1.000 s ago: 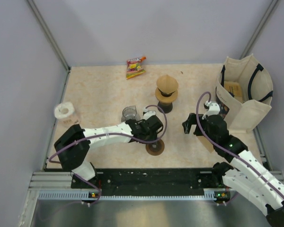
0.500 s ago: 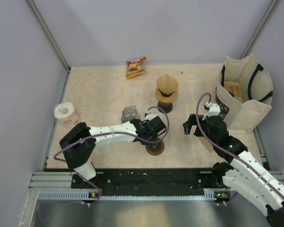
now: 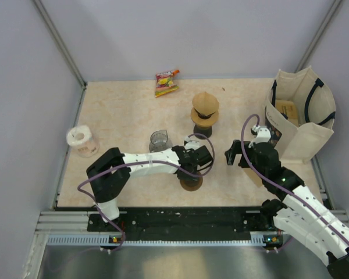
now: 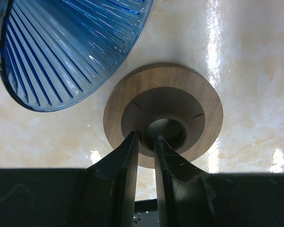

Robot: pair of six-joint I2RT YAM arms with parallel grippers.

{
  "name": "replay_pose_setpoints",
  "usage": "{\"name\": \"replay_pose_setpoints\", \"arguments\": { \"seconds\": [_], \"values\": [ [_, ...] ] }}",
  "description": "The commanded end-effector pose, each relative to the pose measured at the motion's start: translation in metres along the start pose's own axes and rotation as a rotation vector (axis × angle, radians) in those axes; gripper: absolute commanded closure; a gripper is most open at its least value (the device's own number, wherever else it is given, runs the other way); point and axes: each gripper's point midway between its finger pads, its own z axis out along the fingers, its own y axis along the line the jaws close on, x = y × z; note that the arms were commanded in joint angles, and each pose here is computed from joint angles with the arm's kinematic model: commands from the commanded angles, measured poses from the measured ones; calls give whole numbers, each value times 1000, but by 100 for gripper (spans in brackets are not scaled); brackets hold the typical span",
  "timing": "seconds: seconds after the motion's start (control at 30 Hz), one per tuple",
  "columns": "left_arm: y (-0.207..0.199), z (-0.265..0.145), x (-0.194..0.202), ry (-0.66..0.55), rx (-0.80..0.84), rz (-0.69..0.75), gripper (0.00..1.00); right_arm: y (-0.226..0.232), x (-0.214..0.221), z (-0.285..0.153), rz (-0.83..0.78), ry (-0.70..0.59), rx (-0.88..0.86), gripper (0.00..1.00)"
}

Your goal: Place the coffee filter in the dripper

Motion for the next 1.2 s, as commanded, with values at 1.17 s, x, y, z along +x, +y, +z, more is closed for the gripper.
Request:
{"name": "replay_pose_setpoints", "arguments": {
  "seconds": [1.17],
  "values": [
    [-9,-180,-108,-838,501,319,100,108,-58,-67,-22,-278,-661,5]
  ]
}}
